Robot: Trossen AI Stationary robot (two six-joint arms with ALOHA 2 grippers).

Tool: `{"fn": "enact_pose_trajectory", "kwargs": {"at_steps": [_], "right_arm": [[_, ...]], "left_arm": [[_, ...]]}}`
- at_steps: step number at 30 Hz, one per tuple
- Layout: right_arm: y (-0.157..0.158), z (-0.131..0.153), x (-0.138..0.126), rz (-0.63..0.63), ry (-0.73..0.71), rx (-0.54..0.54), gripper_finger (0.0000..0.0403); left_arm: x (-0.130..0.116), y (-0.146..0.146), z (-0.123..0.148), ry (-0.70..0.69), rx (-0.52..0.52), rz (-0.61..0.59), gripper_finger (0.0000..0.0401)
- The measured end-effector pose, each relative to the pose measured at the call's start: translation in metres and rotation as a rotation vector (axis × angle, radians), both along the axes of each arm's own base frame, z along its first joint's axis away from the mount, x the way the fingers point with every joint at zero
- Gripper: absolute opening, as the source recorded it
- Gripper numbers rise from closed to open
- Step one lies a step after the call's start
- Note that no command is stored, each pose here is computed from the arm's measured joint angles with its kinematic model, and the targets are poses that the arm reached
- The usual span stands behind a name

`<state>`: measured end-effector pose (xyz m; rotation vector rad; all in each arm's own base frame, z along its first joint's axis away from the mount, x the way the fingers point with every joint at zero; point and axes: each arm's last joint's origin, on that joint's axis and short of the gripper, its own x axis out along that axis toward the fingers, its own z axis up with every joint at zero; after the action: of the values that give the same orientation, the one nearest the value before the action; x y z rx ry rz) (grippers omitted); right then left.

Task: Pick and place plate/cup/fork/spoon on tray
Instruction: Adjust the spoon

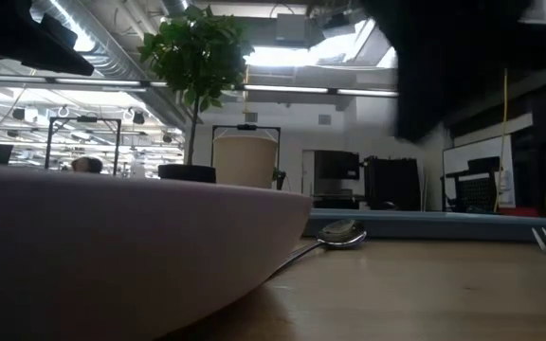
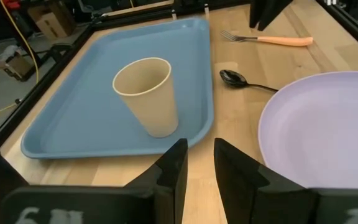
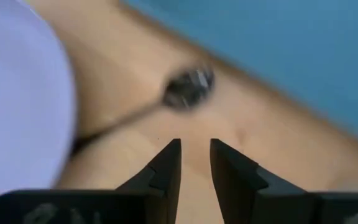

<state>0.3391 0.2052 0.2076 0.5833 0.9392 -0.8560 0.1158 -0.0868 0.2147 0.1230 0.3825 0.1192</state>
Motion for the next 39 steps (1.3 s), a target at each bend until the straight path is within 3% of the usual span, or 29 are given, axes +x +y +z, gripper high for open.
{"fn": "enact_pose_trajectory", "kwargs": {"at_steps": [6, 12, 24, 30, 39], "right_arm": [[-0.017, 0.001, 0.024, 0.167, -0.013, -0.08, 0.009], [-0.028, -0.019, 0.039, 0.248, 0.059, -0.112, 0.009], [-0.022, -0.061, 0.055, 0.375, 0.122, -0.124, 0.009], [-0.017, -0.075, 0.057, 0.456, 0.174, -0.042, 0.009], [-0.008, -0.073, 0.04, 0.509, 0.305, 0.024, 0.009]], "left_arm": [[0.0, 0.0, 0.0, 0.0, -0.001, 0.0, 0.0072], [0.0, 0.0, 0.0, 0.0, -0.001, 0.001, 0.0072], [0.0, 0.0, 0.0, 0.0, 0.0, 0.001, 0.0073], [0.0, 0.0, 0.0, -0.001, 0.0, 0.001, 0.0073], [0.0, 0.0, 0.0, -0.001, 0.0, 0.001, 0.0073]]}}
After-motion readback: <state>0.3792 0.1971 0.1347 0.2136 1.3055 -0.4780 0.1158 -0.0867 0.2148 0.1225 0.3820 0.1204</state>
